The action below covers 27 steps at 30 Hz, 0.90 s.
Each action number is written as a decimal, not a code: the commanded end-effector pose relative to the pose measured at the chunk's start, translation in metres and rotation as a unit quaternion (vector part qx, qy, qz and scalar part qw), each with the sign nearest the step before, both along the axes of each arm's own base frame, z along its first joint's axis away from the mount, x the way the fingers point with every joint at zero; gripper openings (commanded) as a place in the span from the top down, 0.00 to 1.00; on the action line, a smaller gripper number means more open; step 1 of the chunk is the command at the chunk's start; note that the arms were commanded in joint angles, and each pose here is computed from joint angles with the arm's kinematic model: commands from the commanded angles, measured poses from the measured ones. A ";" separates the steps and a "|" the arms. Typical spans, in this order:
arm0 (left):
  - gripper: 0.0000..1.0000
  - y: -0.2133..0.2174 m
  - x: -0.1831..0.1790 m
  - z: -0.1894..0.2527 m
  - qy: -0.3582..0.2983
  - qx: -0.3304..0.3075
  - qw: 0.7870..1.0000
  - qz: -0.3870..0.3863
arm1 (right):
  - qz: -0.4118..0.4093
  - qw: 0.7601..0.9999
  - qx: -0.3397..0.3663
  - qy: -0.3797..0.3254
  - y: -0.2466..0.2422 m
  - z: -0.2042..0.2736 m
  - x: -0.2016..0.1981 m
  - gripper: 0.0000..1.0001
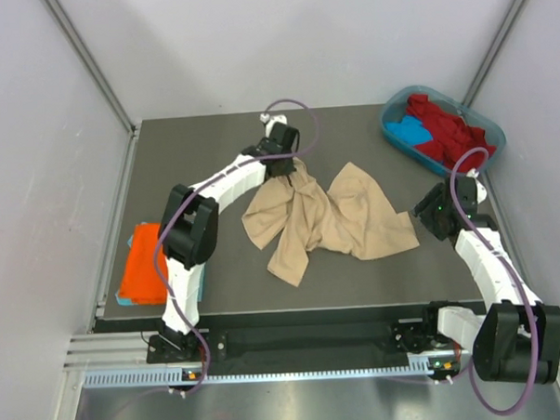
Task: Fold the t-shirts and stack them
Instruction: Flatten the tshirt out
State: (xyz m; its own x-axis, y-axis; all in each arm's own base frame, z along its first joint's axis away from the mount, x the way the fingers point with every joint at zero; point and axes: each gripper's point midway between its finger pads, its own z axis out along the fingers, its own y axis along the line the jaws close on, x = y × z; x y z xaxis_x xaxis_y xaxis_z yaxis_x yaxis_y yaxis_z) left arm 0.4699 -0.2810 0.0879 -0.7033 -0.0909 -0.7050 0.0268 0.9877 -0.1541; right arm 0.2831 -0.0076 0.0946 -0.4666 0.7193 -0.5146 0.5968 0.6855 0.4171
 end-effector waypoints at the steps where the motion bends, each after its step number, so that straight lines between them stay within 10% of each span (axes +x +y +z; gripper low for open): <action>1: 1.00 0.020 0.020 0.046 -0.027 0.001 1.000 0.009 | -0.020 1.000 -0.011 -0.021 -0.010 0.021 0.009 0.40; 3: 0.64 0.033 0.012 0.055 -0.024 -0.001 1.000 0.008 | -0.020 1.000 -0.007 -0.021 -0.009 0.019 0.009 0.41; 6: 0.47 0.044 -0.016 0.067 -0.019 -0.004 1.000 -0.010 | -0.036 0.999 0.001 -0.021 -0.010 0.017 0.010 0.42; 17: 0.49 0.032 -0.192 0.063 0.027 -0.036 0.982 -0.183 | -0.102 0.992 0.031 0.062 -0.014 0.009 0.049 0.47; 27: 0.49 0.025 -0.252 0.028 0.078 -0.114 0.966 -0.218 | -0.053 0.992 0.039 0.104 0.014 -0.027 0.053 0.56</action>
State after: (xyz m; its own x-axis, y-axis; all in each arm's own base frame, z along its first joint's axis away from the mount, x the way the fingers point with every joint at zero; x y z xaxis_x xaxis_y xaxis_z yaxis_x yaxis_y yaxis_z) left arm 0.2238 -0.2400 0.1144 -0.8008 0.1336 -0.5839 0.3750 0.8720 -0.3148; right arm 0.3301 -0.0065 0.0617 -0.4570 0.8217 -0.3406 0.7786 0.5547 0.2934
